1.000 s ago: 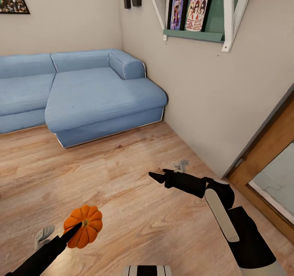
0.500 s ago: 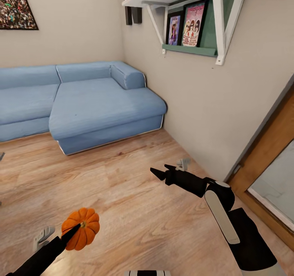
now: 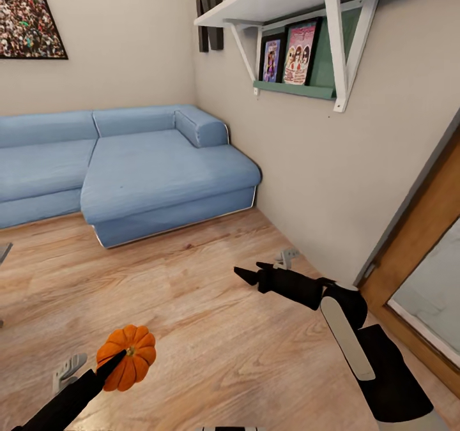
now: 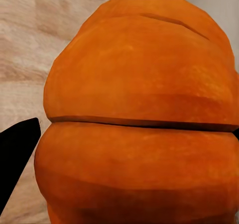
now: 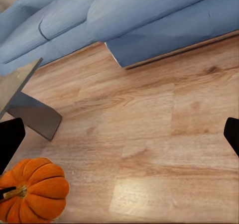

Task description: Place each of the two pumpkins and all three candles from the living room inside a cabinet in the living room (use any cabinet), then make sure every cabinet is closed, and position the cauldron so it is next to a table in the living room.

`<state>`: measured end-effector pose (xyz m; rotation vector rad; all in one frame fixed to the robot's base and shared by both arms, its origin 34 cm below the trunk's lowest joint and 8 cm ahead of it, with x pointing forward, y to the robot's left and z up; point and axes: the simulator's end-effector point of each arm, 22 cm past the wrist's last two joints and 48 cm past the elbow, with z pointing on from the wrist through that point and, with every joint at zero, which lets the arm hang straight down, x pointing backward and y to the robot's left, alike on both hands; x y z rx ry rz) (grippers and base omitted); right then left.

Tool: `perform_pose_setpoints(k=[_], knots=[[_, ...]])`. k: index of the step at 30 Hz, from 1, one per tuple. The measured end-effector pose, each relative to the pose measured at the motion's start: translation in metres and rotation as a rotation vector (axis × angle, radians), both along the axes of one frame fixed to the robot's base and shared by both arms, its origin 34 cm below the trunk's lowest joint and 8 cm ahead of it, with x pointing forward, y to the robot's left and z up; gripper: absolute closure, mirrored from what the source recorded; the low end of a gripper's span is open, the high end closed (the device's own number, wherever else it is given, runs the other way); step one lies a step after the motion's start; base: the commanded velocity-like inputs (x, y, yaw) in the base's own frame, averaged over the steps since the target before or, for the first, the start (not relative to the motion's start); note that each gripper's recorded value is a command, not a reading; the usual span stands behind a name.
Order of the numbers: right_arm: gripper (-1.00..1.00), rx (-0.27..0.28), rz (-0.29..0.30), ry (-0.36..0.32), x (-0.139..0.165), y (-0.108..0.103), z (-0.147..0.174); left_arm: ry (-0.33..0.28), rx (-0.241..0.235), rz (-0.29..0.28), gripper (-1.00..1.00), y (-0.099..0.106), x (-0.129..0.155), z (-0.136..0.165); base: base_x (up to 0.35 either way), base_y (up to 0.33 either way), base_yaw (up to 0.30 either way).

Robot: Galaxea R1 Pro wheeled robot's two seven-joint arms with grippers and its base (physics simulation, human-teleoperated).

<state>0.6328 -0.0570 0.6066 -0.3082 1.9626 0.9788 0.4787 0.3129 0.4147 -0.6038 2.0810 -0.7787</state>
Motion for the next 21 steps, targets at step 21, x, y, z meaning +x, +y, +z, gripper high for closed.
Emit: perform_pose_setpoints(k=[21], knots=[[-1.0,-0.005,0.071,-0.032,-0.015,0.03,0.017,0.053,-0.064,0.054,1.0,-0.004,-0.023,-0.011,-0.196,-0.12,0.29]])
